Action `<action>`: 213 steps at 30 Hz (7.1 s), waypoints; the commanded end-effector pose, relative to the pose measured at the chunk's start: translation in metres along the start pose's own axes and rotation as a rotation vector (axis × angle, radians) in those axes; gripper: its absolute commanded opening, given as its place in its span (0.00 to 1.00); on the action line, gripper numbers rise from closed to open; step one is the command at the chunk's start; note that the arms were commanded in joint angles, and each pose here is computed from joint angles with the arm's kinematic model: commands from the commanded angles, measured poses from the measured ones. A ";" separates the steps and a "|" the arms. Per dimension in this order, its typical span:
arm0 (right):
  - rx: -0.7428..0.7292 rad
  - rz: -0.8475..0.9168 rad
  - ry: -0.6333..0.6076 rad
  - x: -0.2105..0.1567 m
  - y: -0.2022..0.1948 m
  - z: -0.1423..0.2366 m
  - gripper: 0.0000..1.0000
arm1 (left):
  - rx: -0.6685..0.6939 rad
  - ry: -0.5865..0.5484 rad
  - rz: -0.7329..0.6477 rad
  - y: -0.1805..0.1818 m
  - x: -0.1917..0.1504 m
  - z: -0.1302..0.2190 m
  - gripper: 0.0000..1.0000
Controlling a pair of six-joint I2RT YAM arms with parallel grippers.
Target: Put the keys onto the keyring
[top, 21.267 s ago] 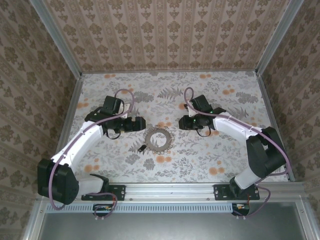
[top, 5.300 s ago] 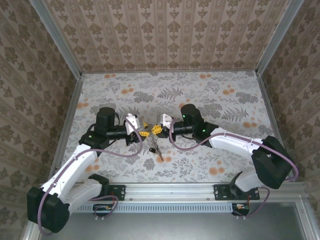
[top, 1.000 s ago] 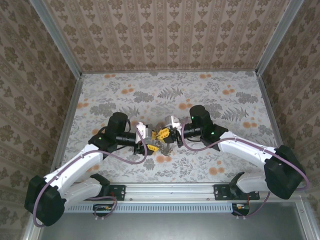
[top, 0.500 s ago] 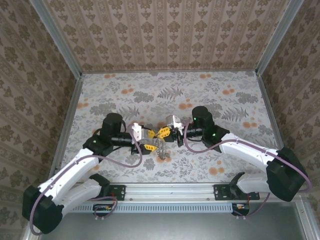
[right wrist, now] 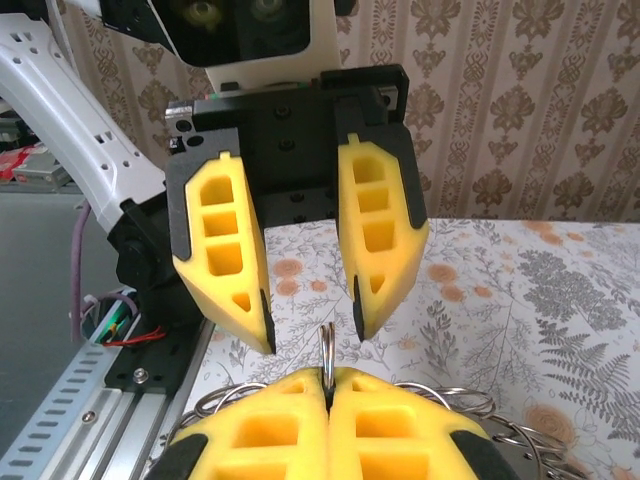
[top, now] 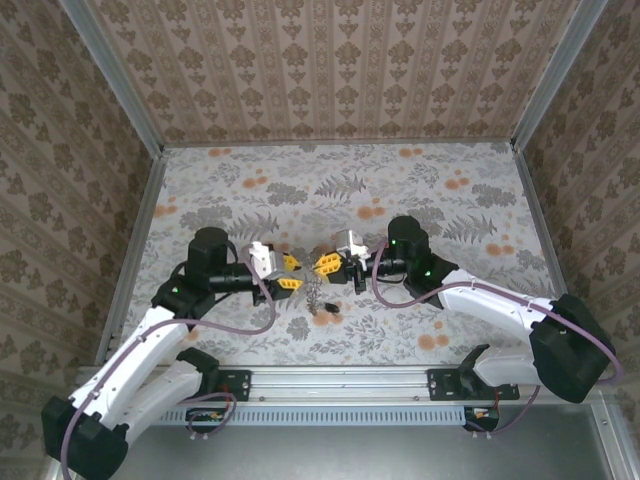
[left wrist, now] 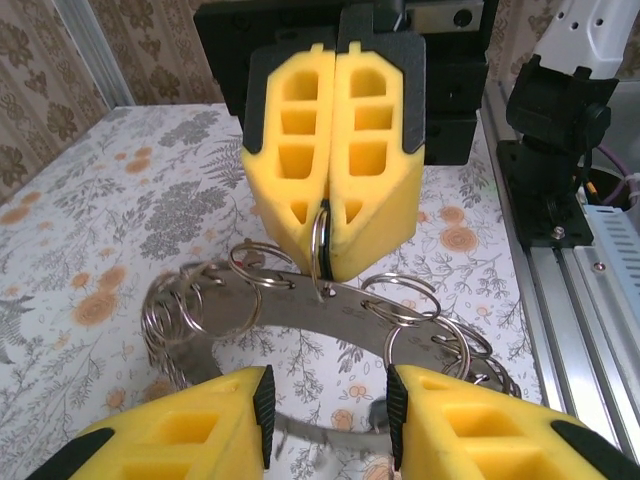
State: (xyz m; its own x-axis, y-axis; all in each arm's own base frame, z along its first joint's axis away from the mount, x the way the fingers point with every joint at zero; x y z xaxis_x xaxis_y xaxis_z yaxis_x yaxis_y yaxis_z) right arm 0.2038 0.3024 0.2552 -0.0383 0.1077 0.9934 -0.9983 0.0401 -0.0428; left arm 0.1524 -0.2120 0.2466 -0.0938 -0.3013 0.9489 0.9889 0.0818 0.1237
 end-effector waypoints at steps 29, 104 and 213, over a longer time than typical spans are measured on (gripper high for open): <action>-0.067 0.037 -0.018 0.004 -0.007 -0.003 0.00 | -0.090 -0.044 -0.013 0.011 0.027 -0.022 0.04; -0.071 -0.002 -0.139 0.025 0.001 0.001 0.00 | -0.089 0.095 -0.031 0.007 0.035 -0.009 0.34; -1.014 -0.914 1.257 -0.218 -0.125 0.140 0.37 | -0.158 0.203 -0.129 0.050 -0.019 -0.064 0.00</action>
State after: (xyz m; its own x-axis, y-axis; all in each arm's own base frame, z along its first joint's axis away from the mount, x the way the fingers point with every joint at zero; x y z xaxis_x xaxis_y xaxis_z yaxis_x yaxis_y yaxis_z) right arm 0.3297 0.1342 0.0562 0.9532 0.2755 0.1249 -0.2653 0.9597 -0.0924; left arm 0.2142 -0.2609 0.2126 -0.2194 -0.5242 0.8228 0.9755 -0.1031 0.1944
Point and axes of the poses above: each hand's point on the last joint's axis, 136 mm out from that joint toward the fingers, its own z axis back along the fingers, its own y axis along the line the jaws close on, x = y × z, the point moved 3 cm from there along z, back along the fingers, and after that the axes turned 1 degree about -z, right-handed, at the moved point
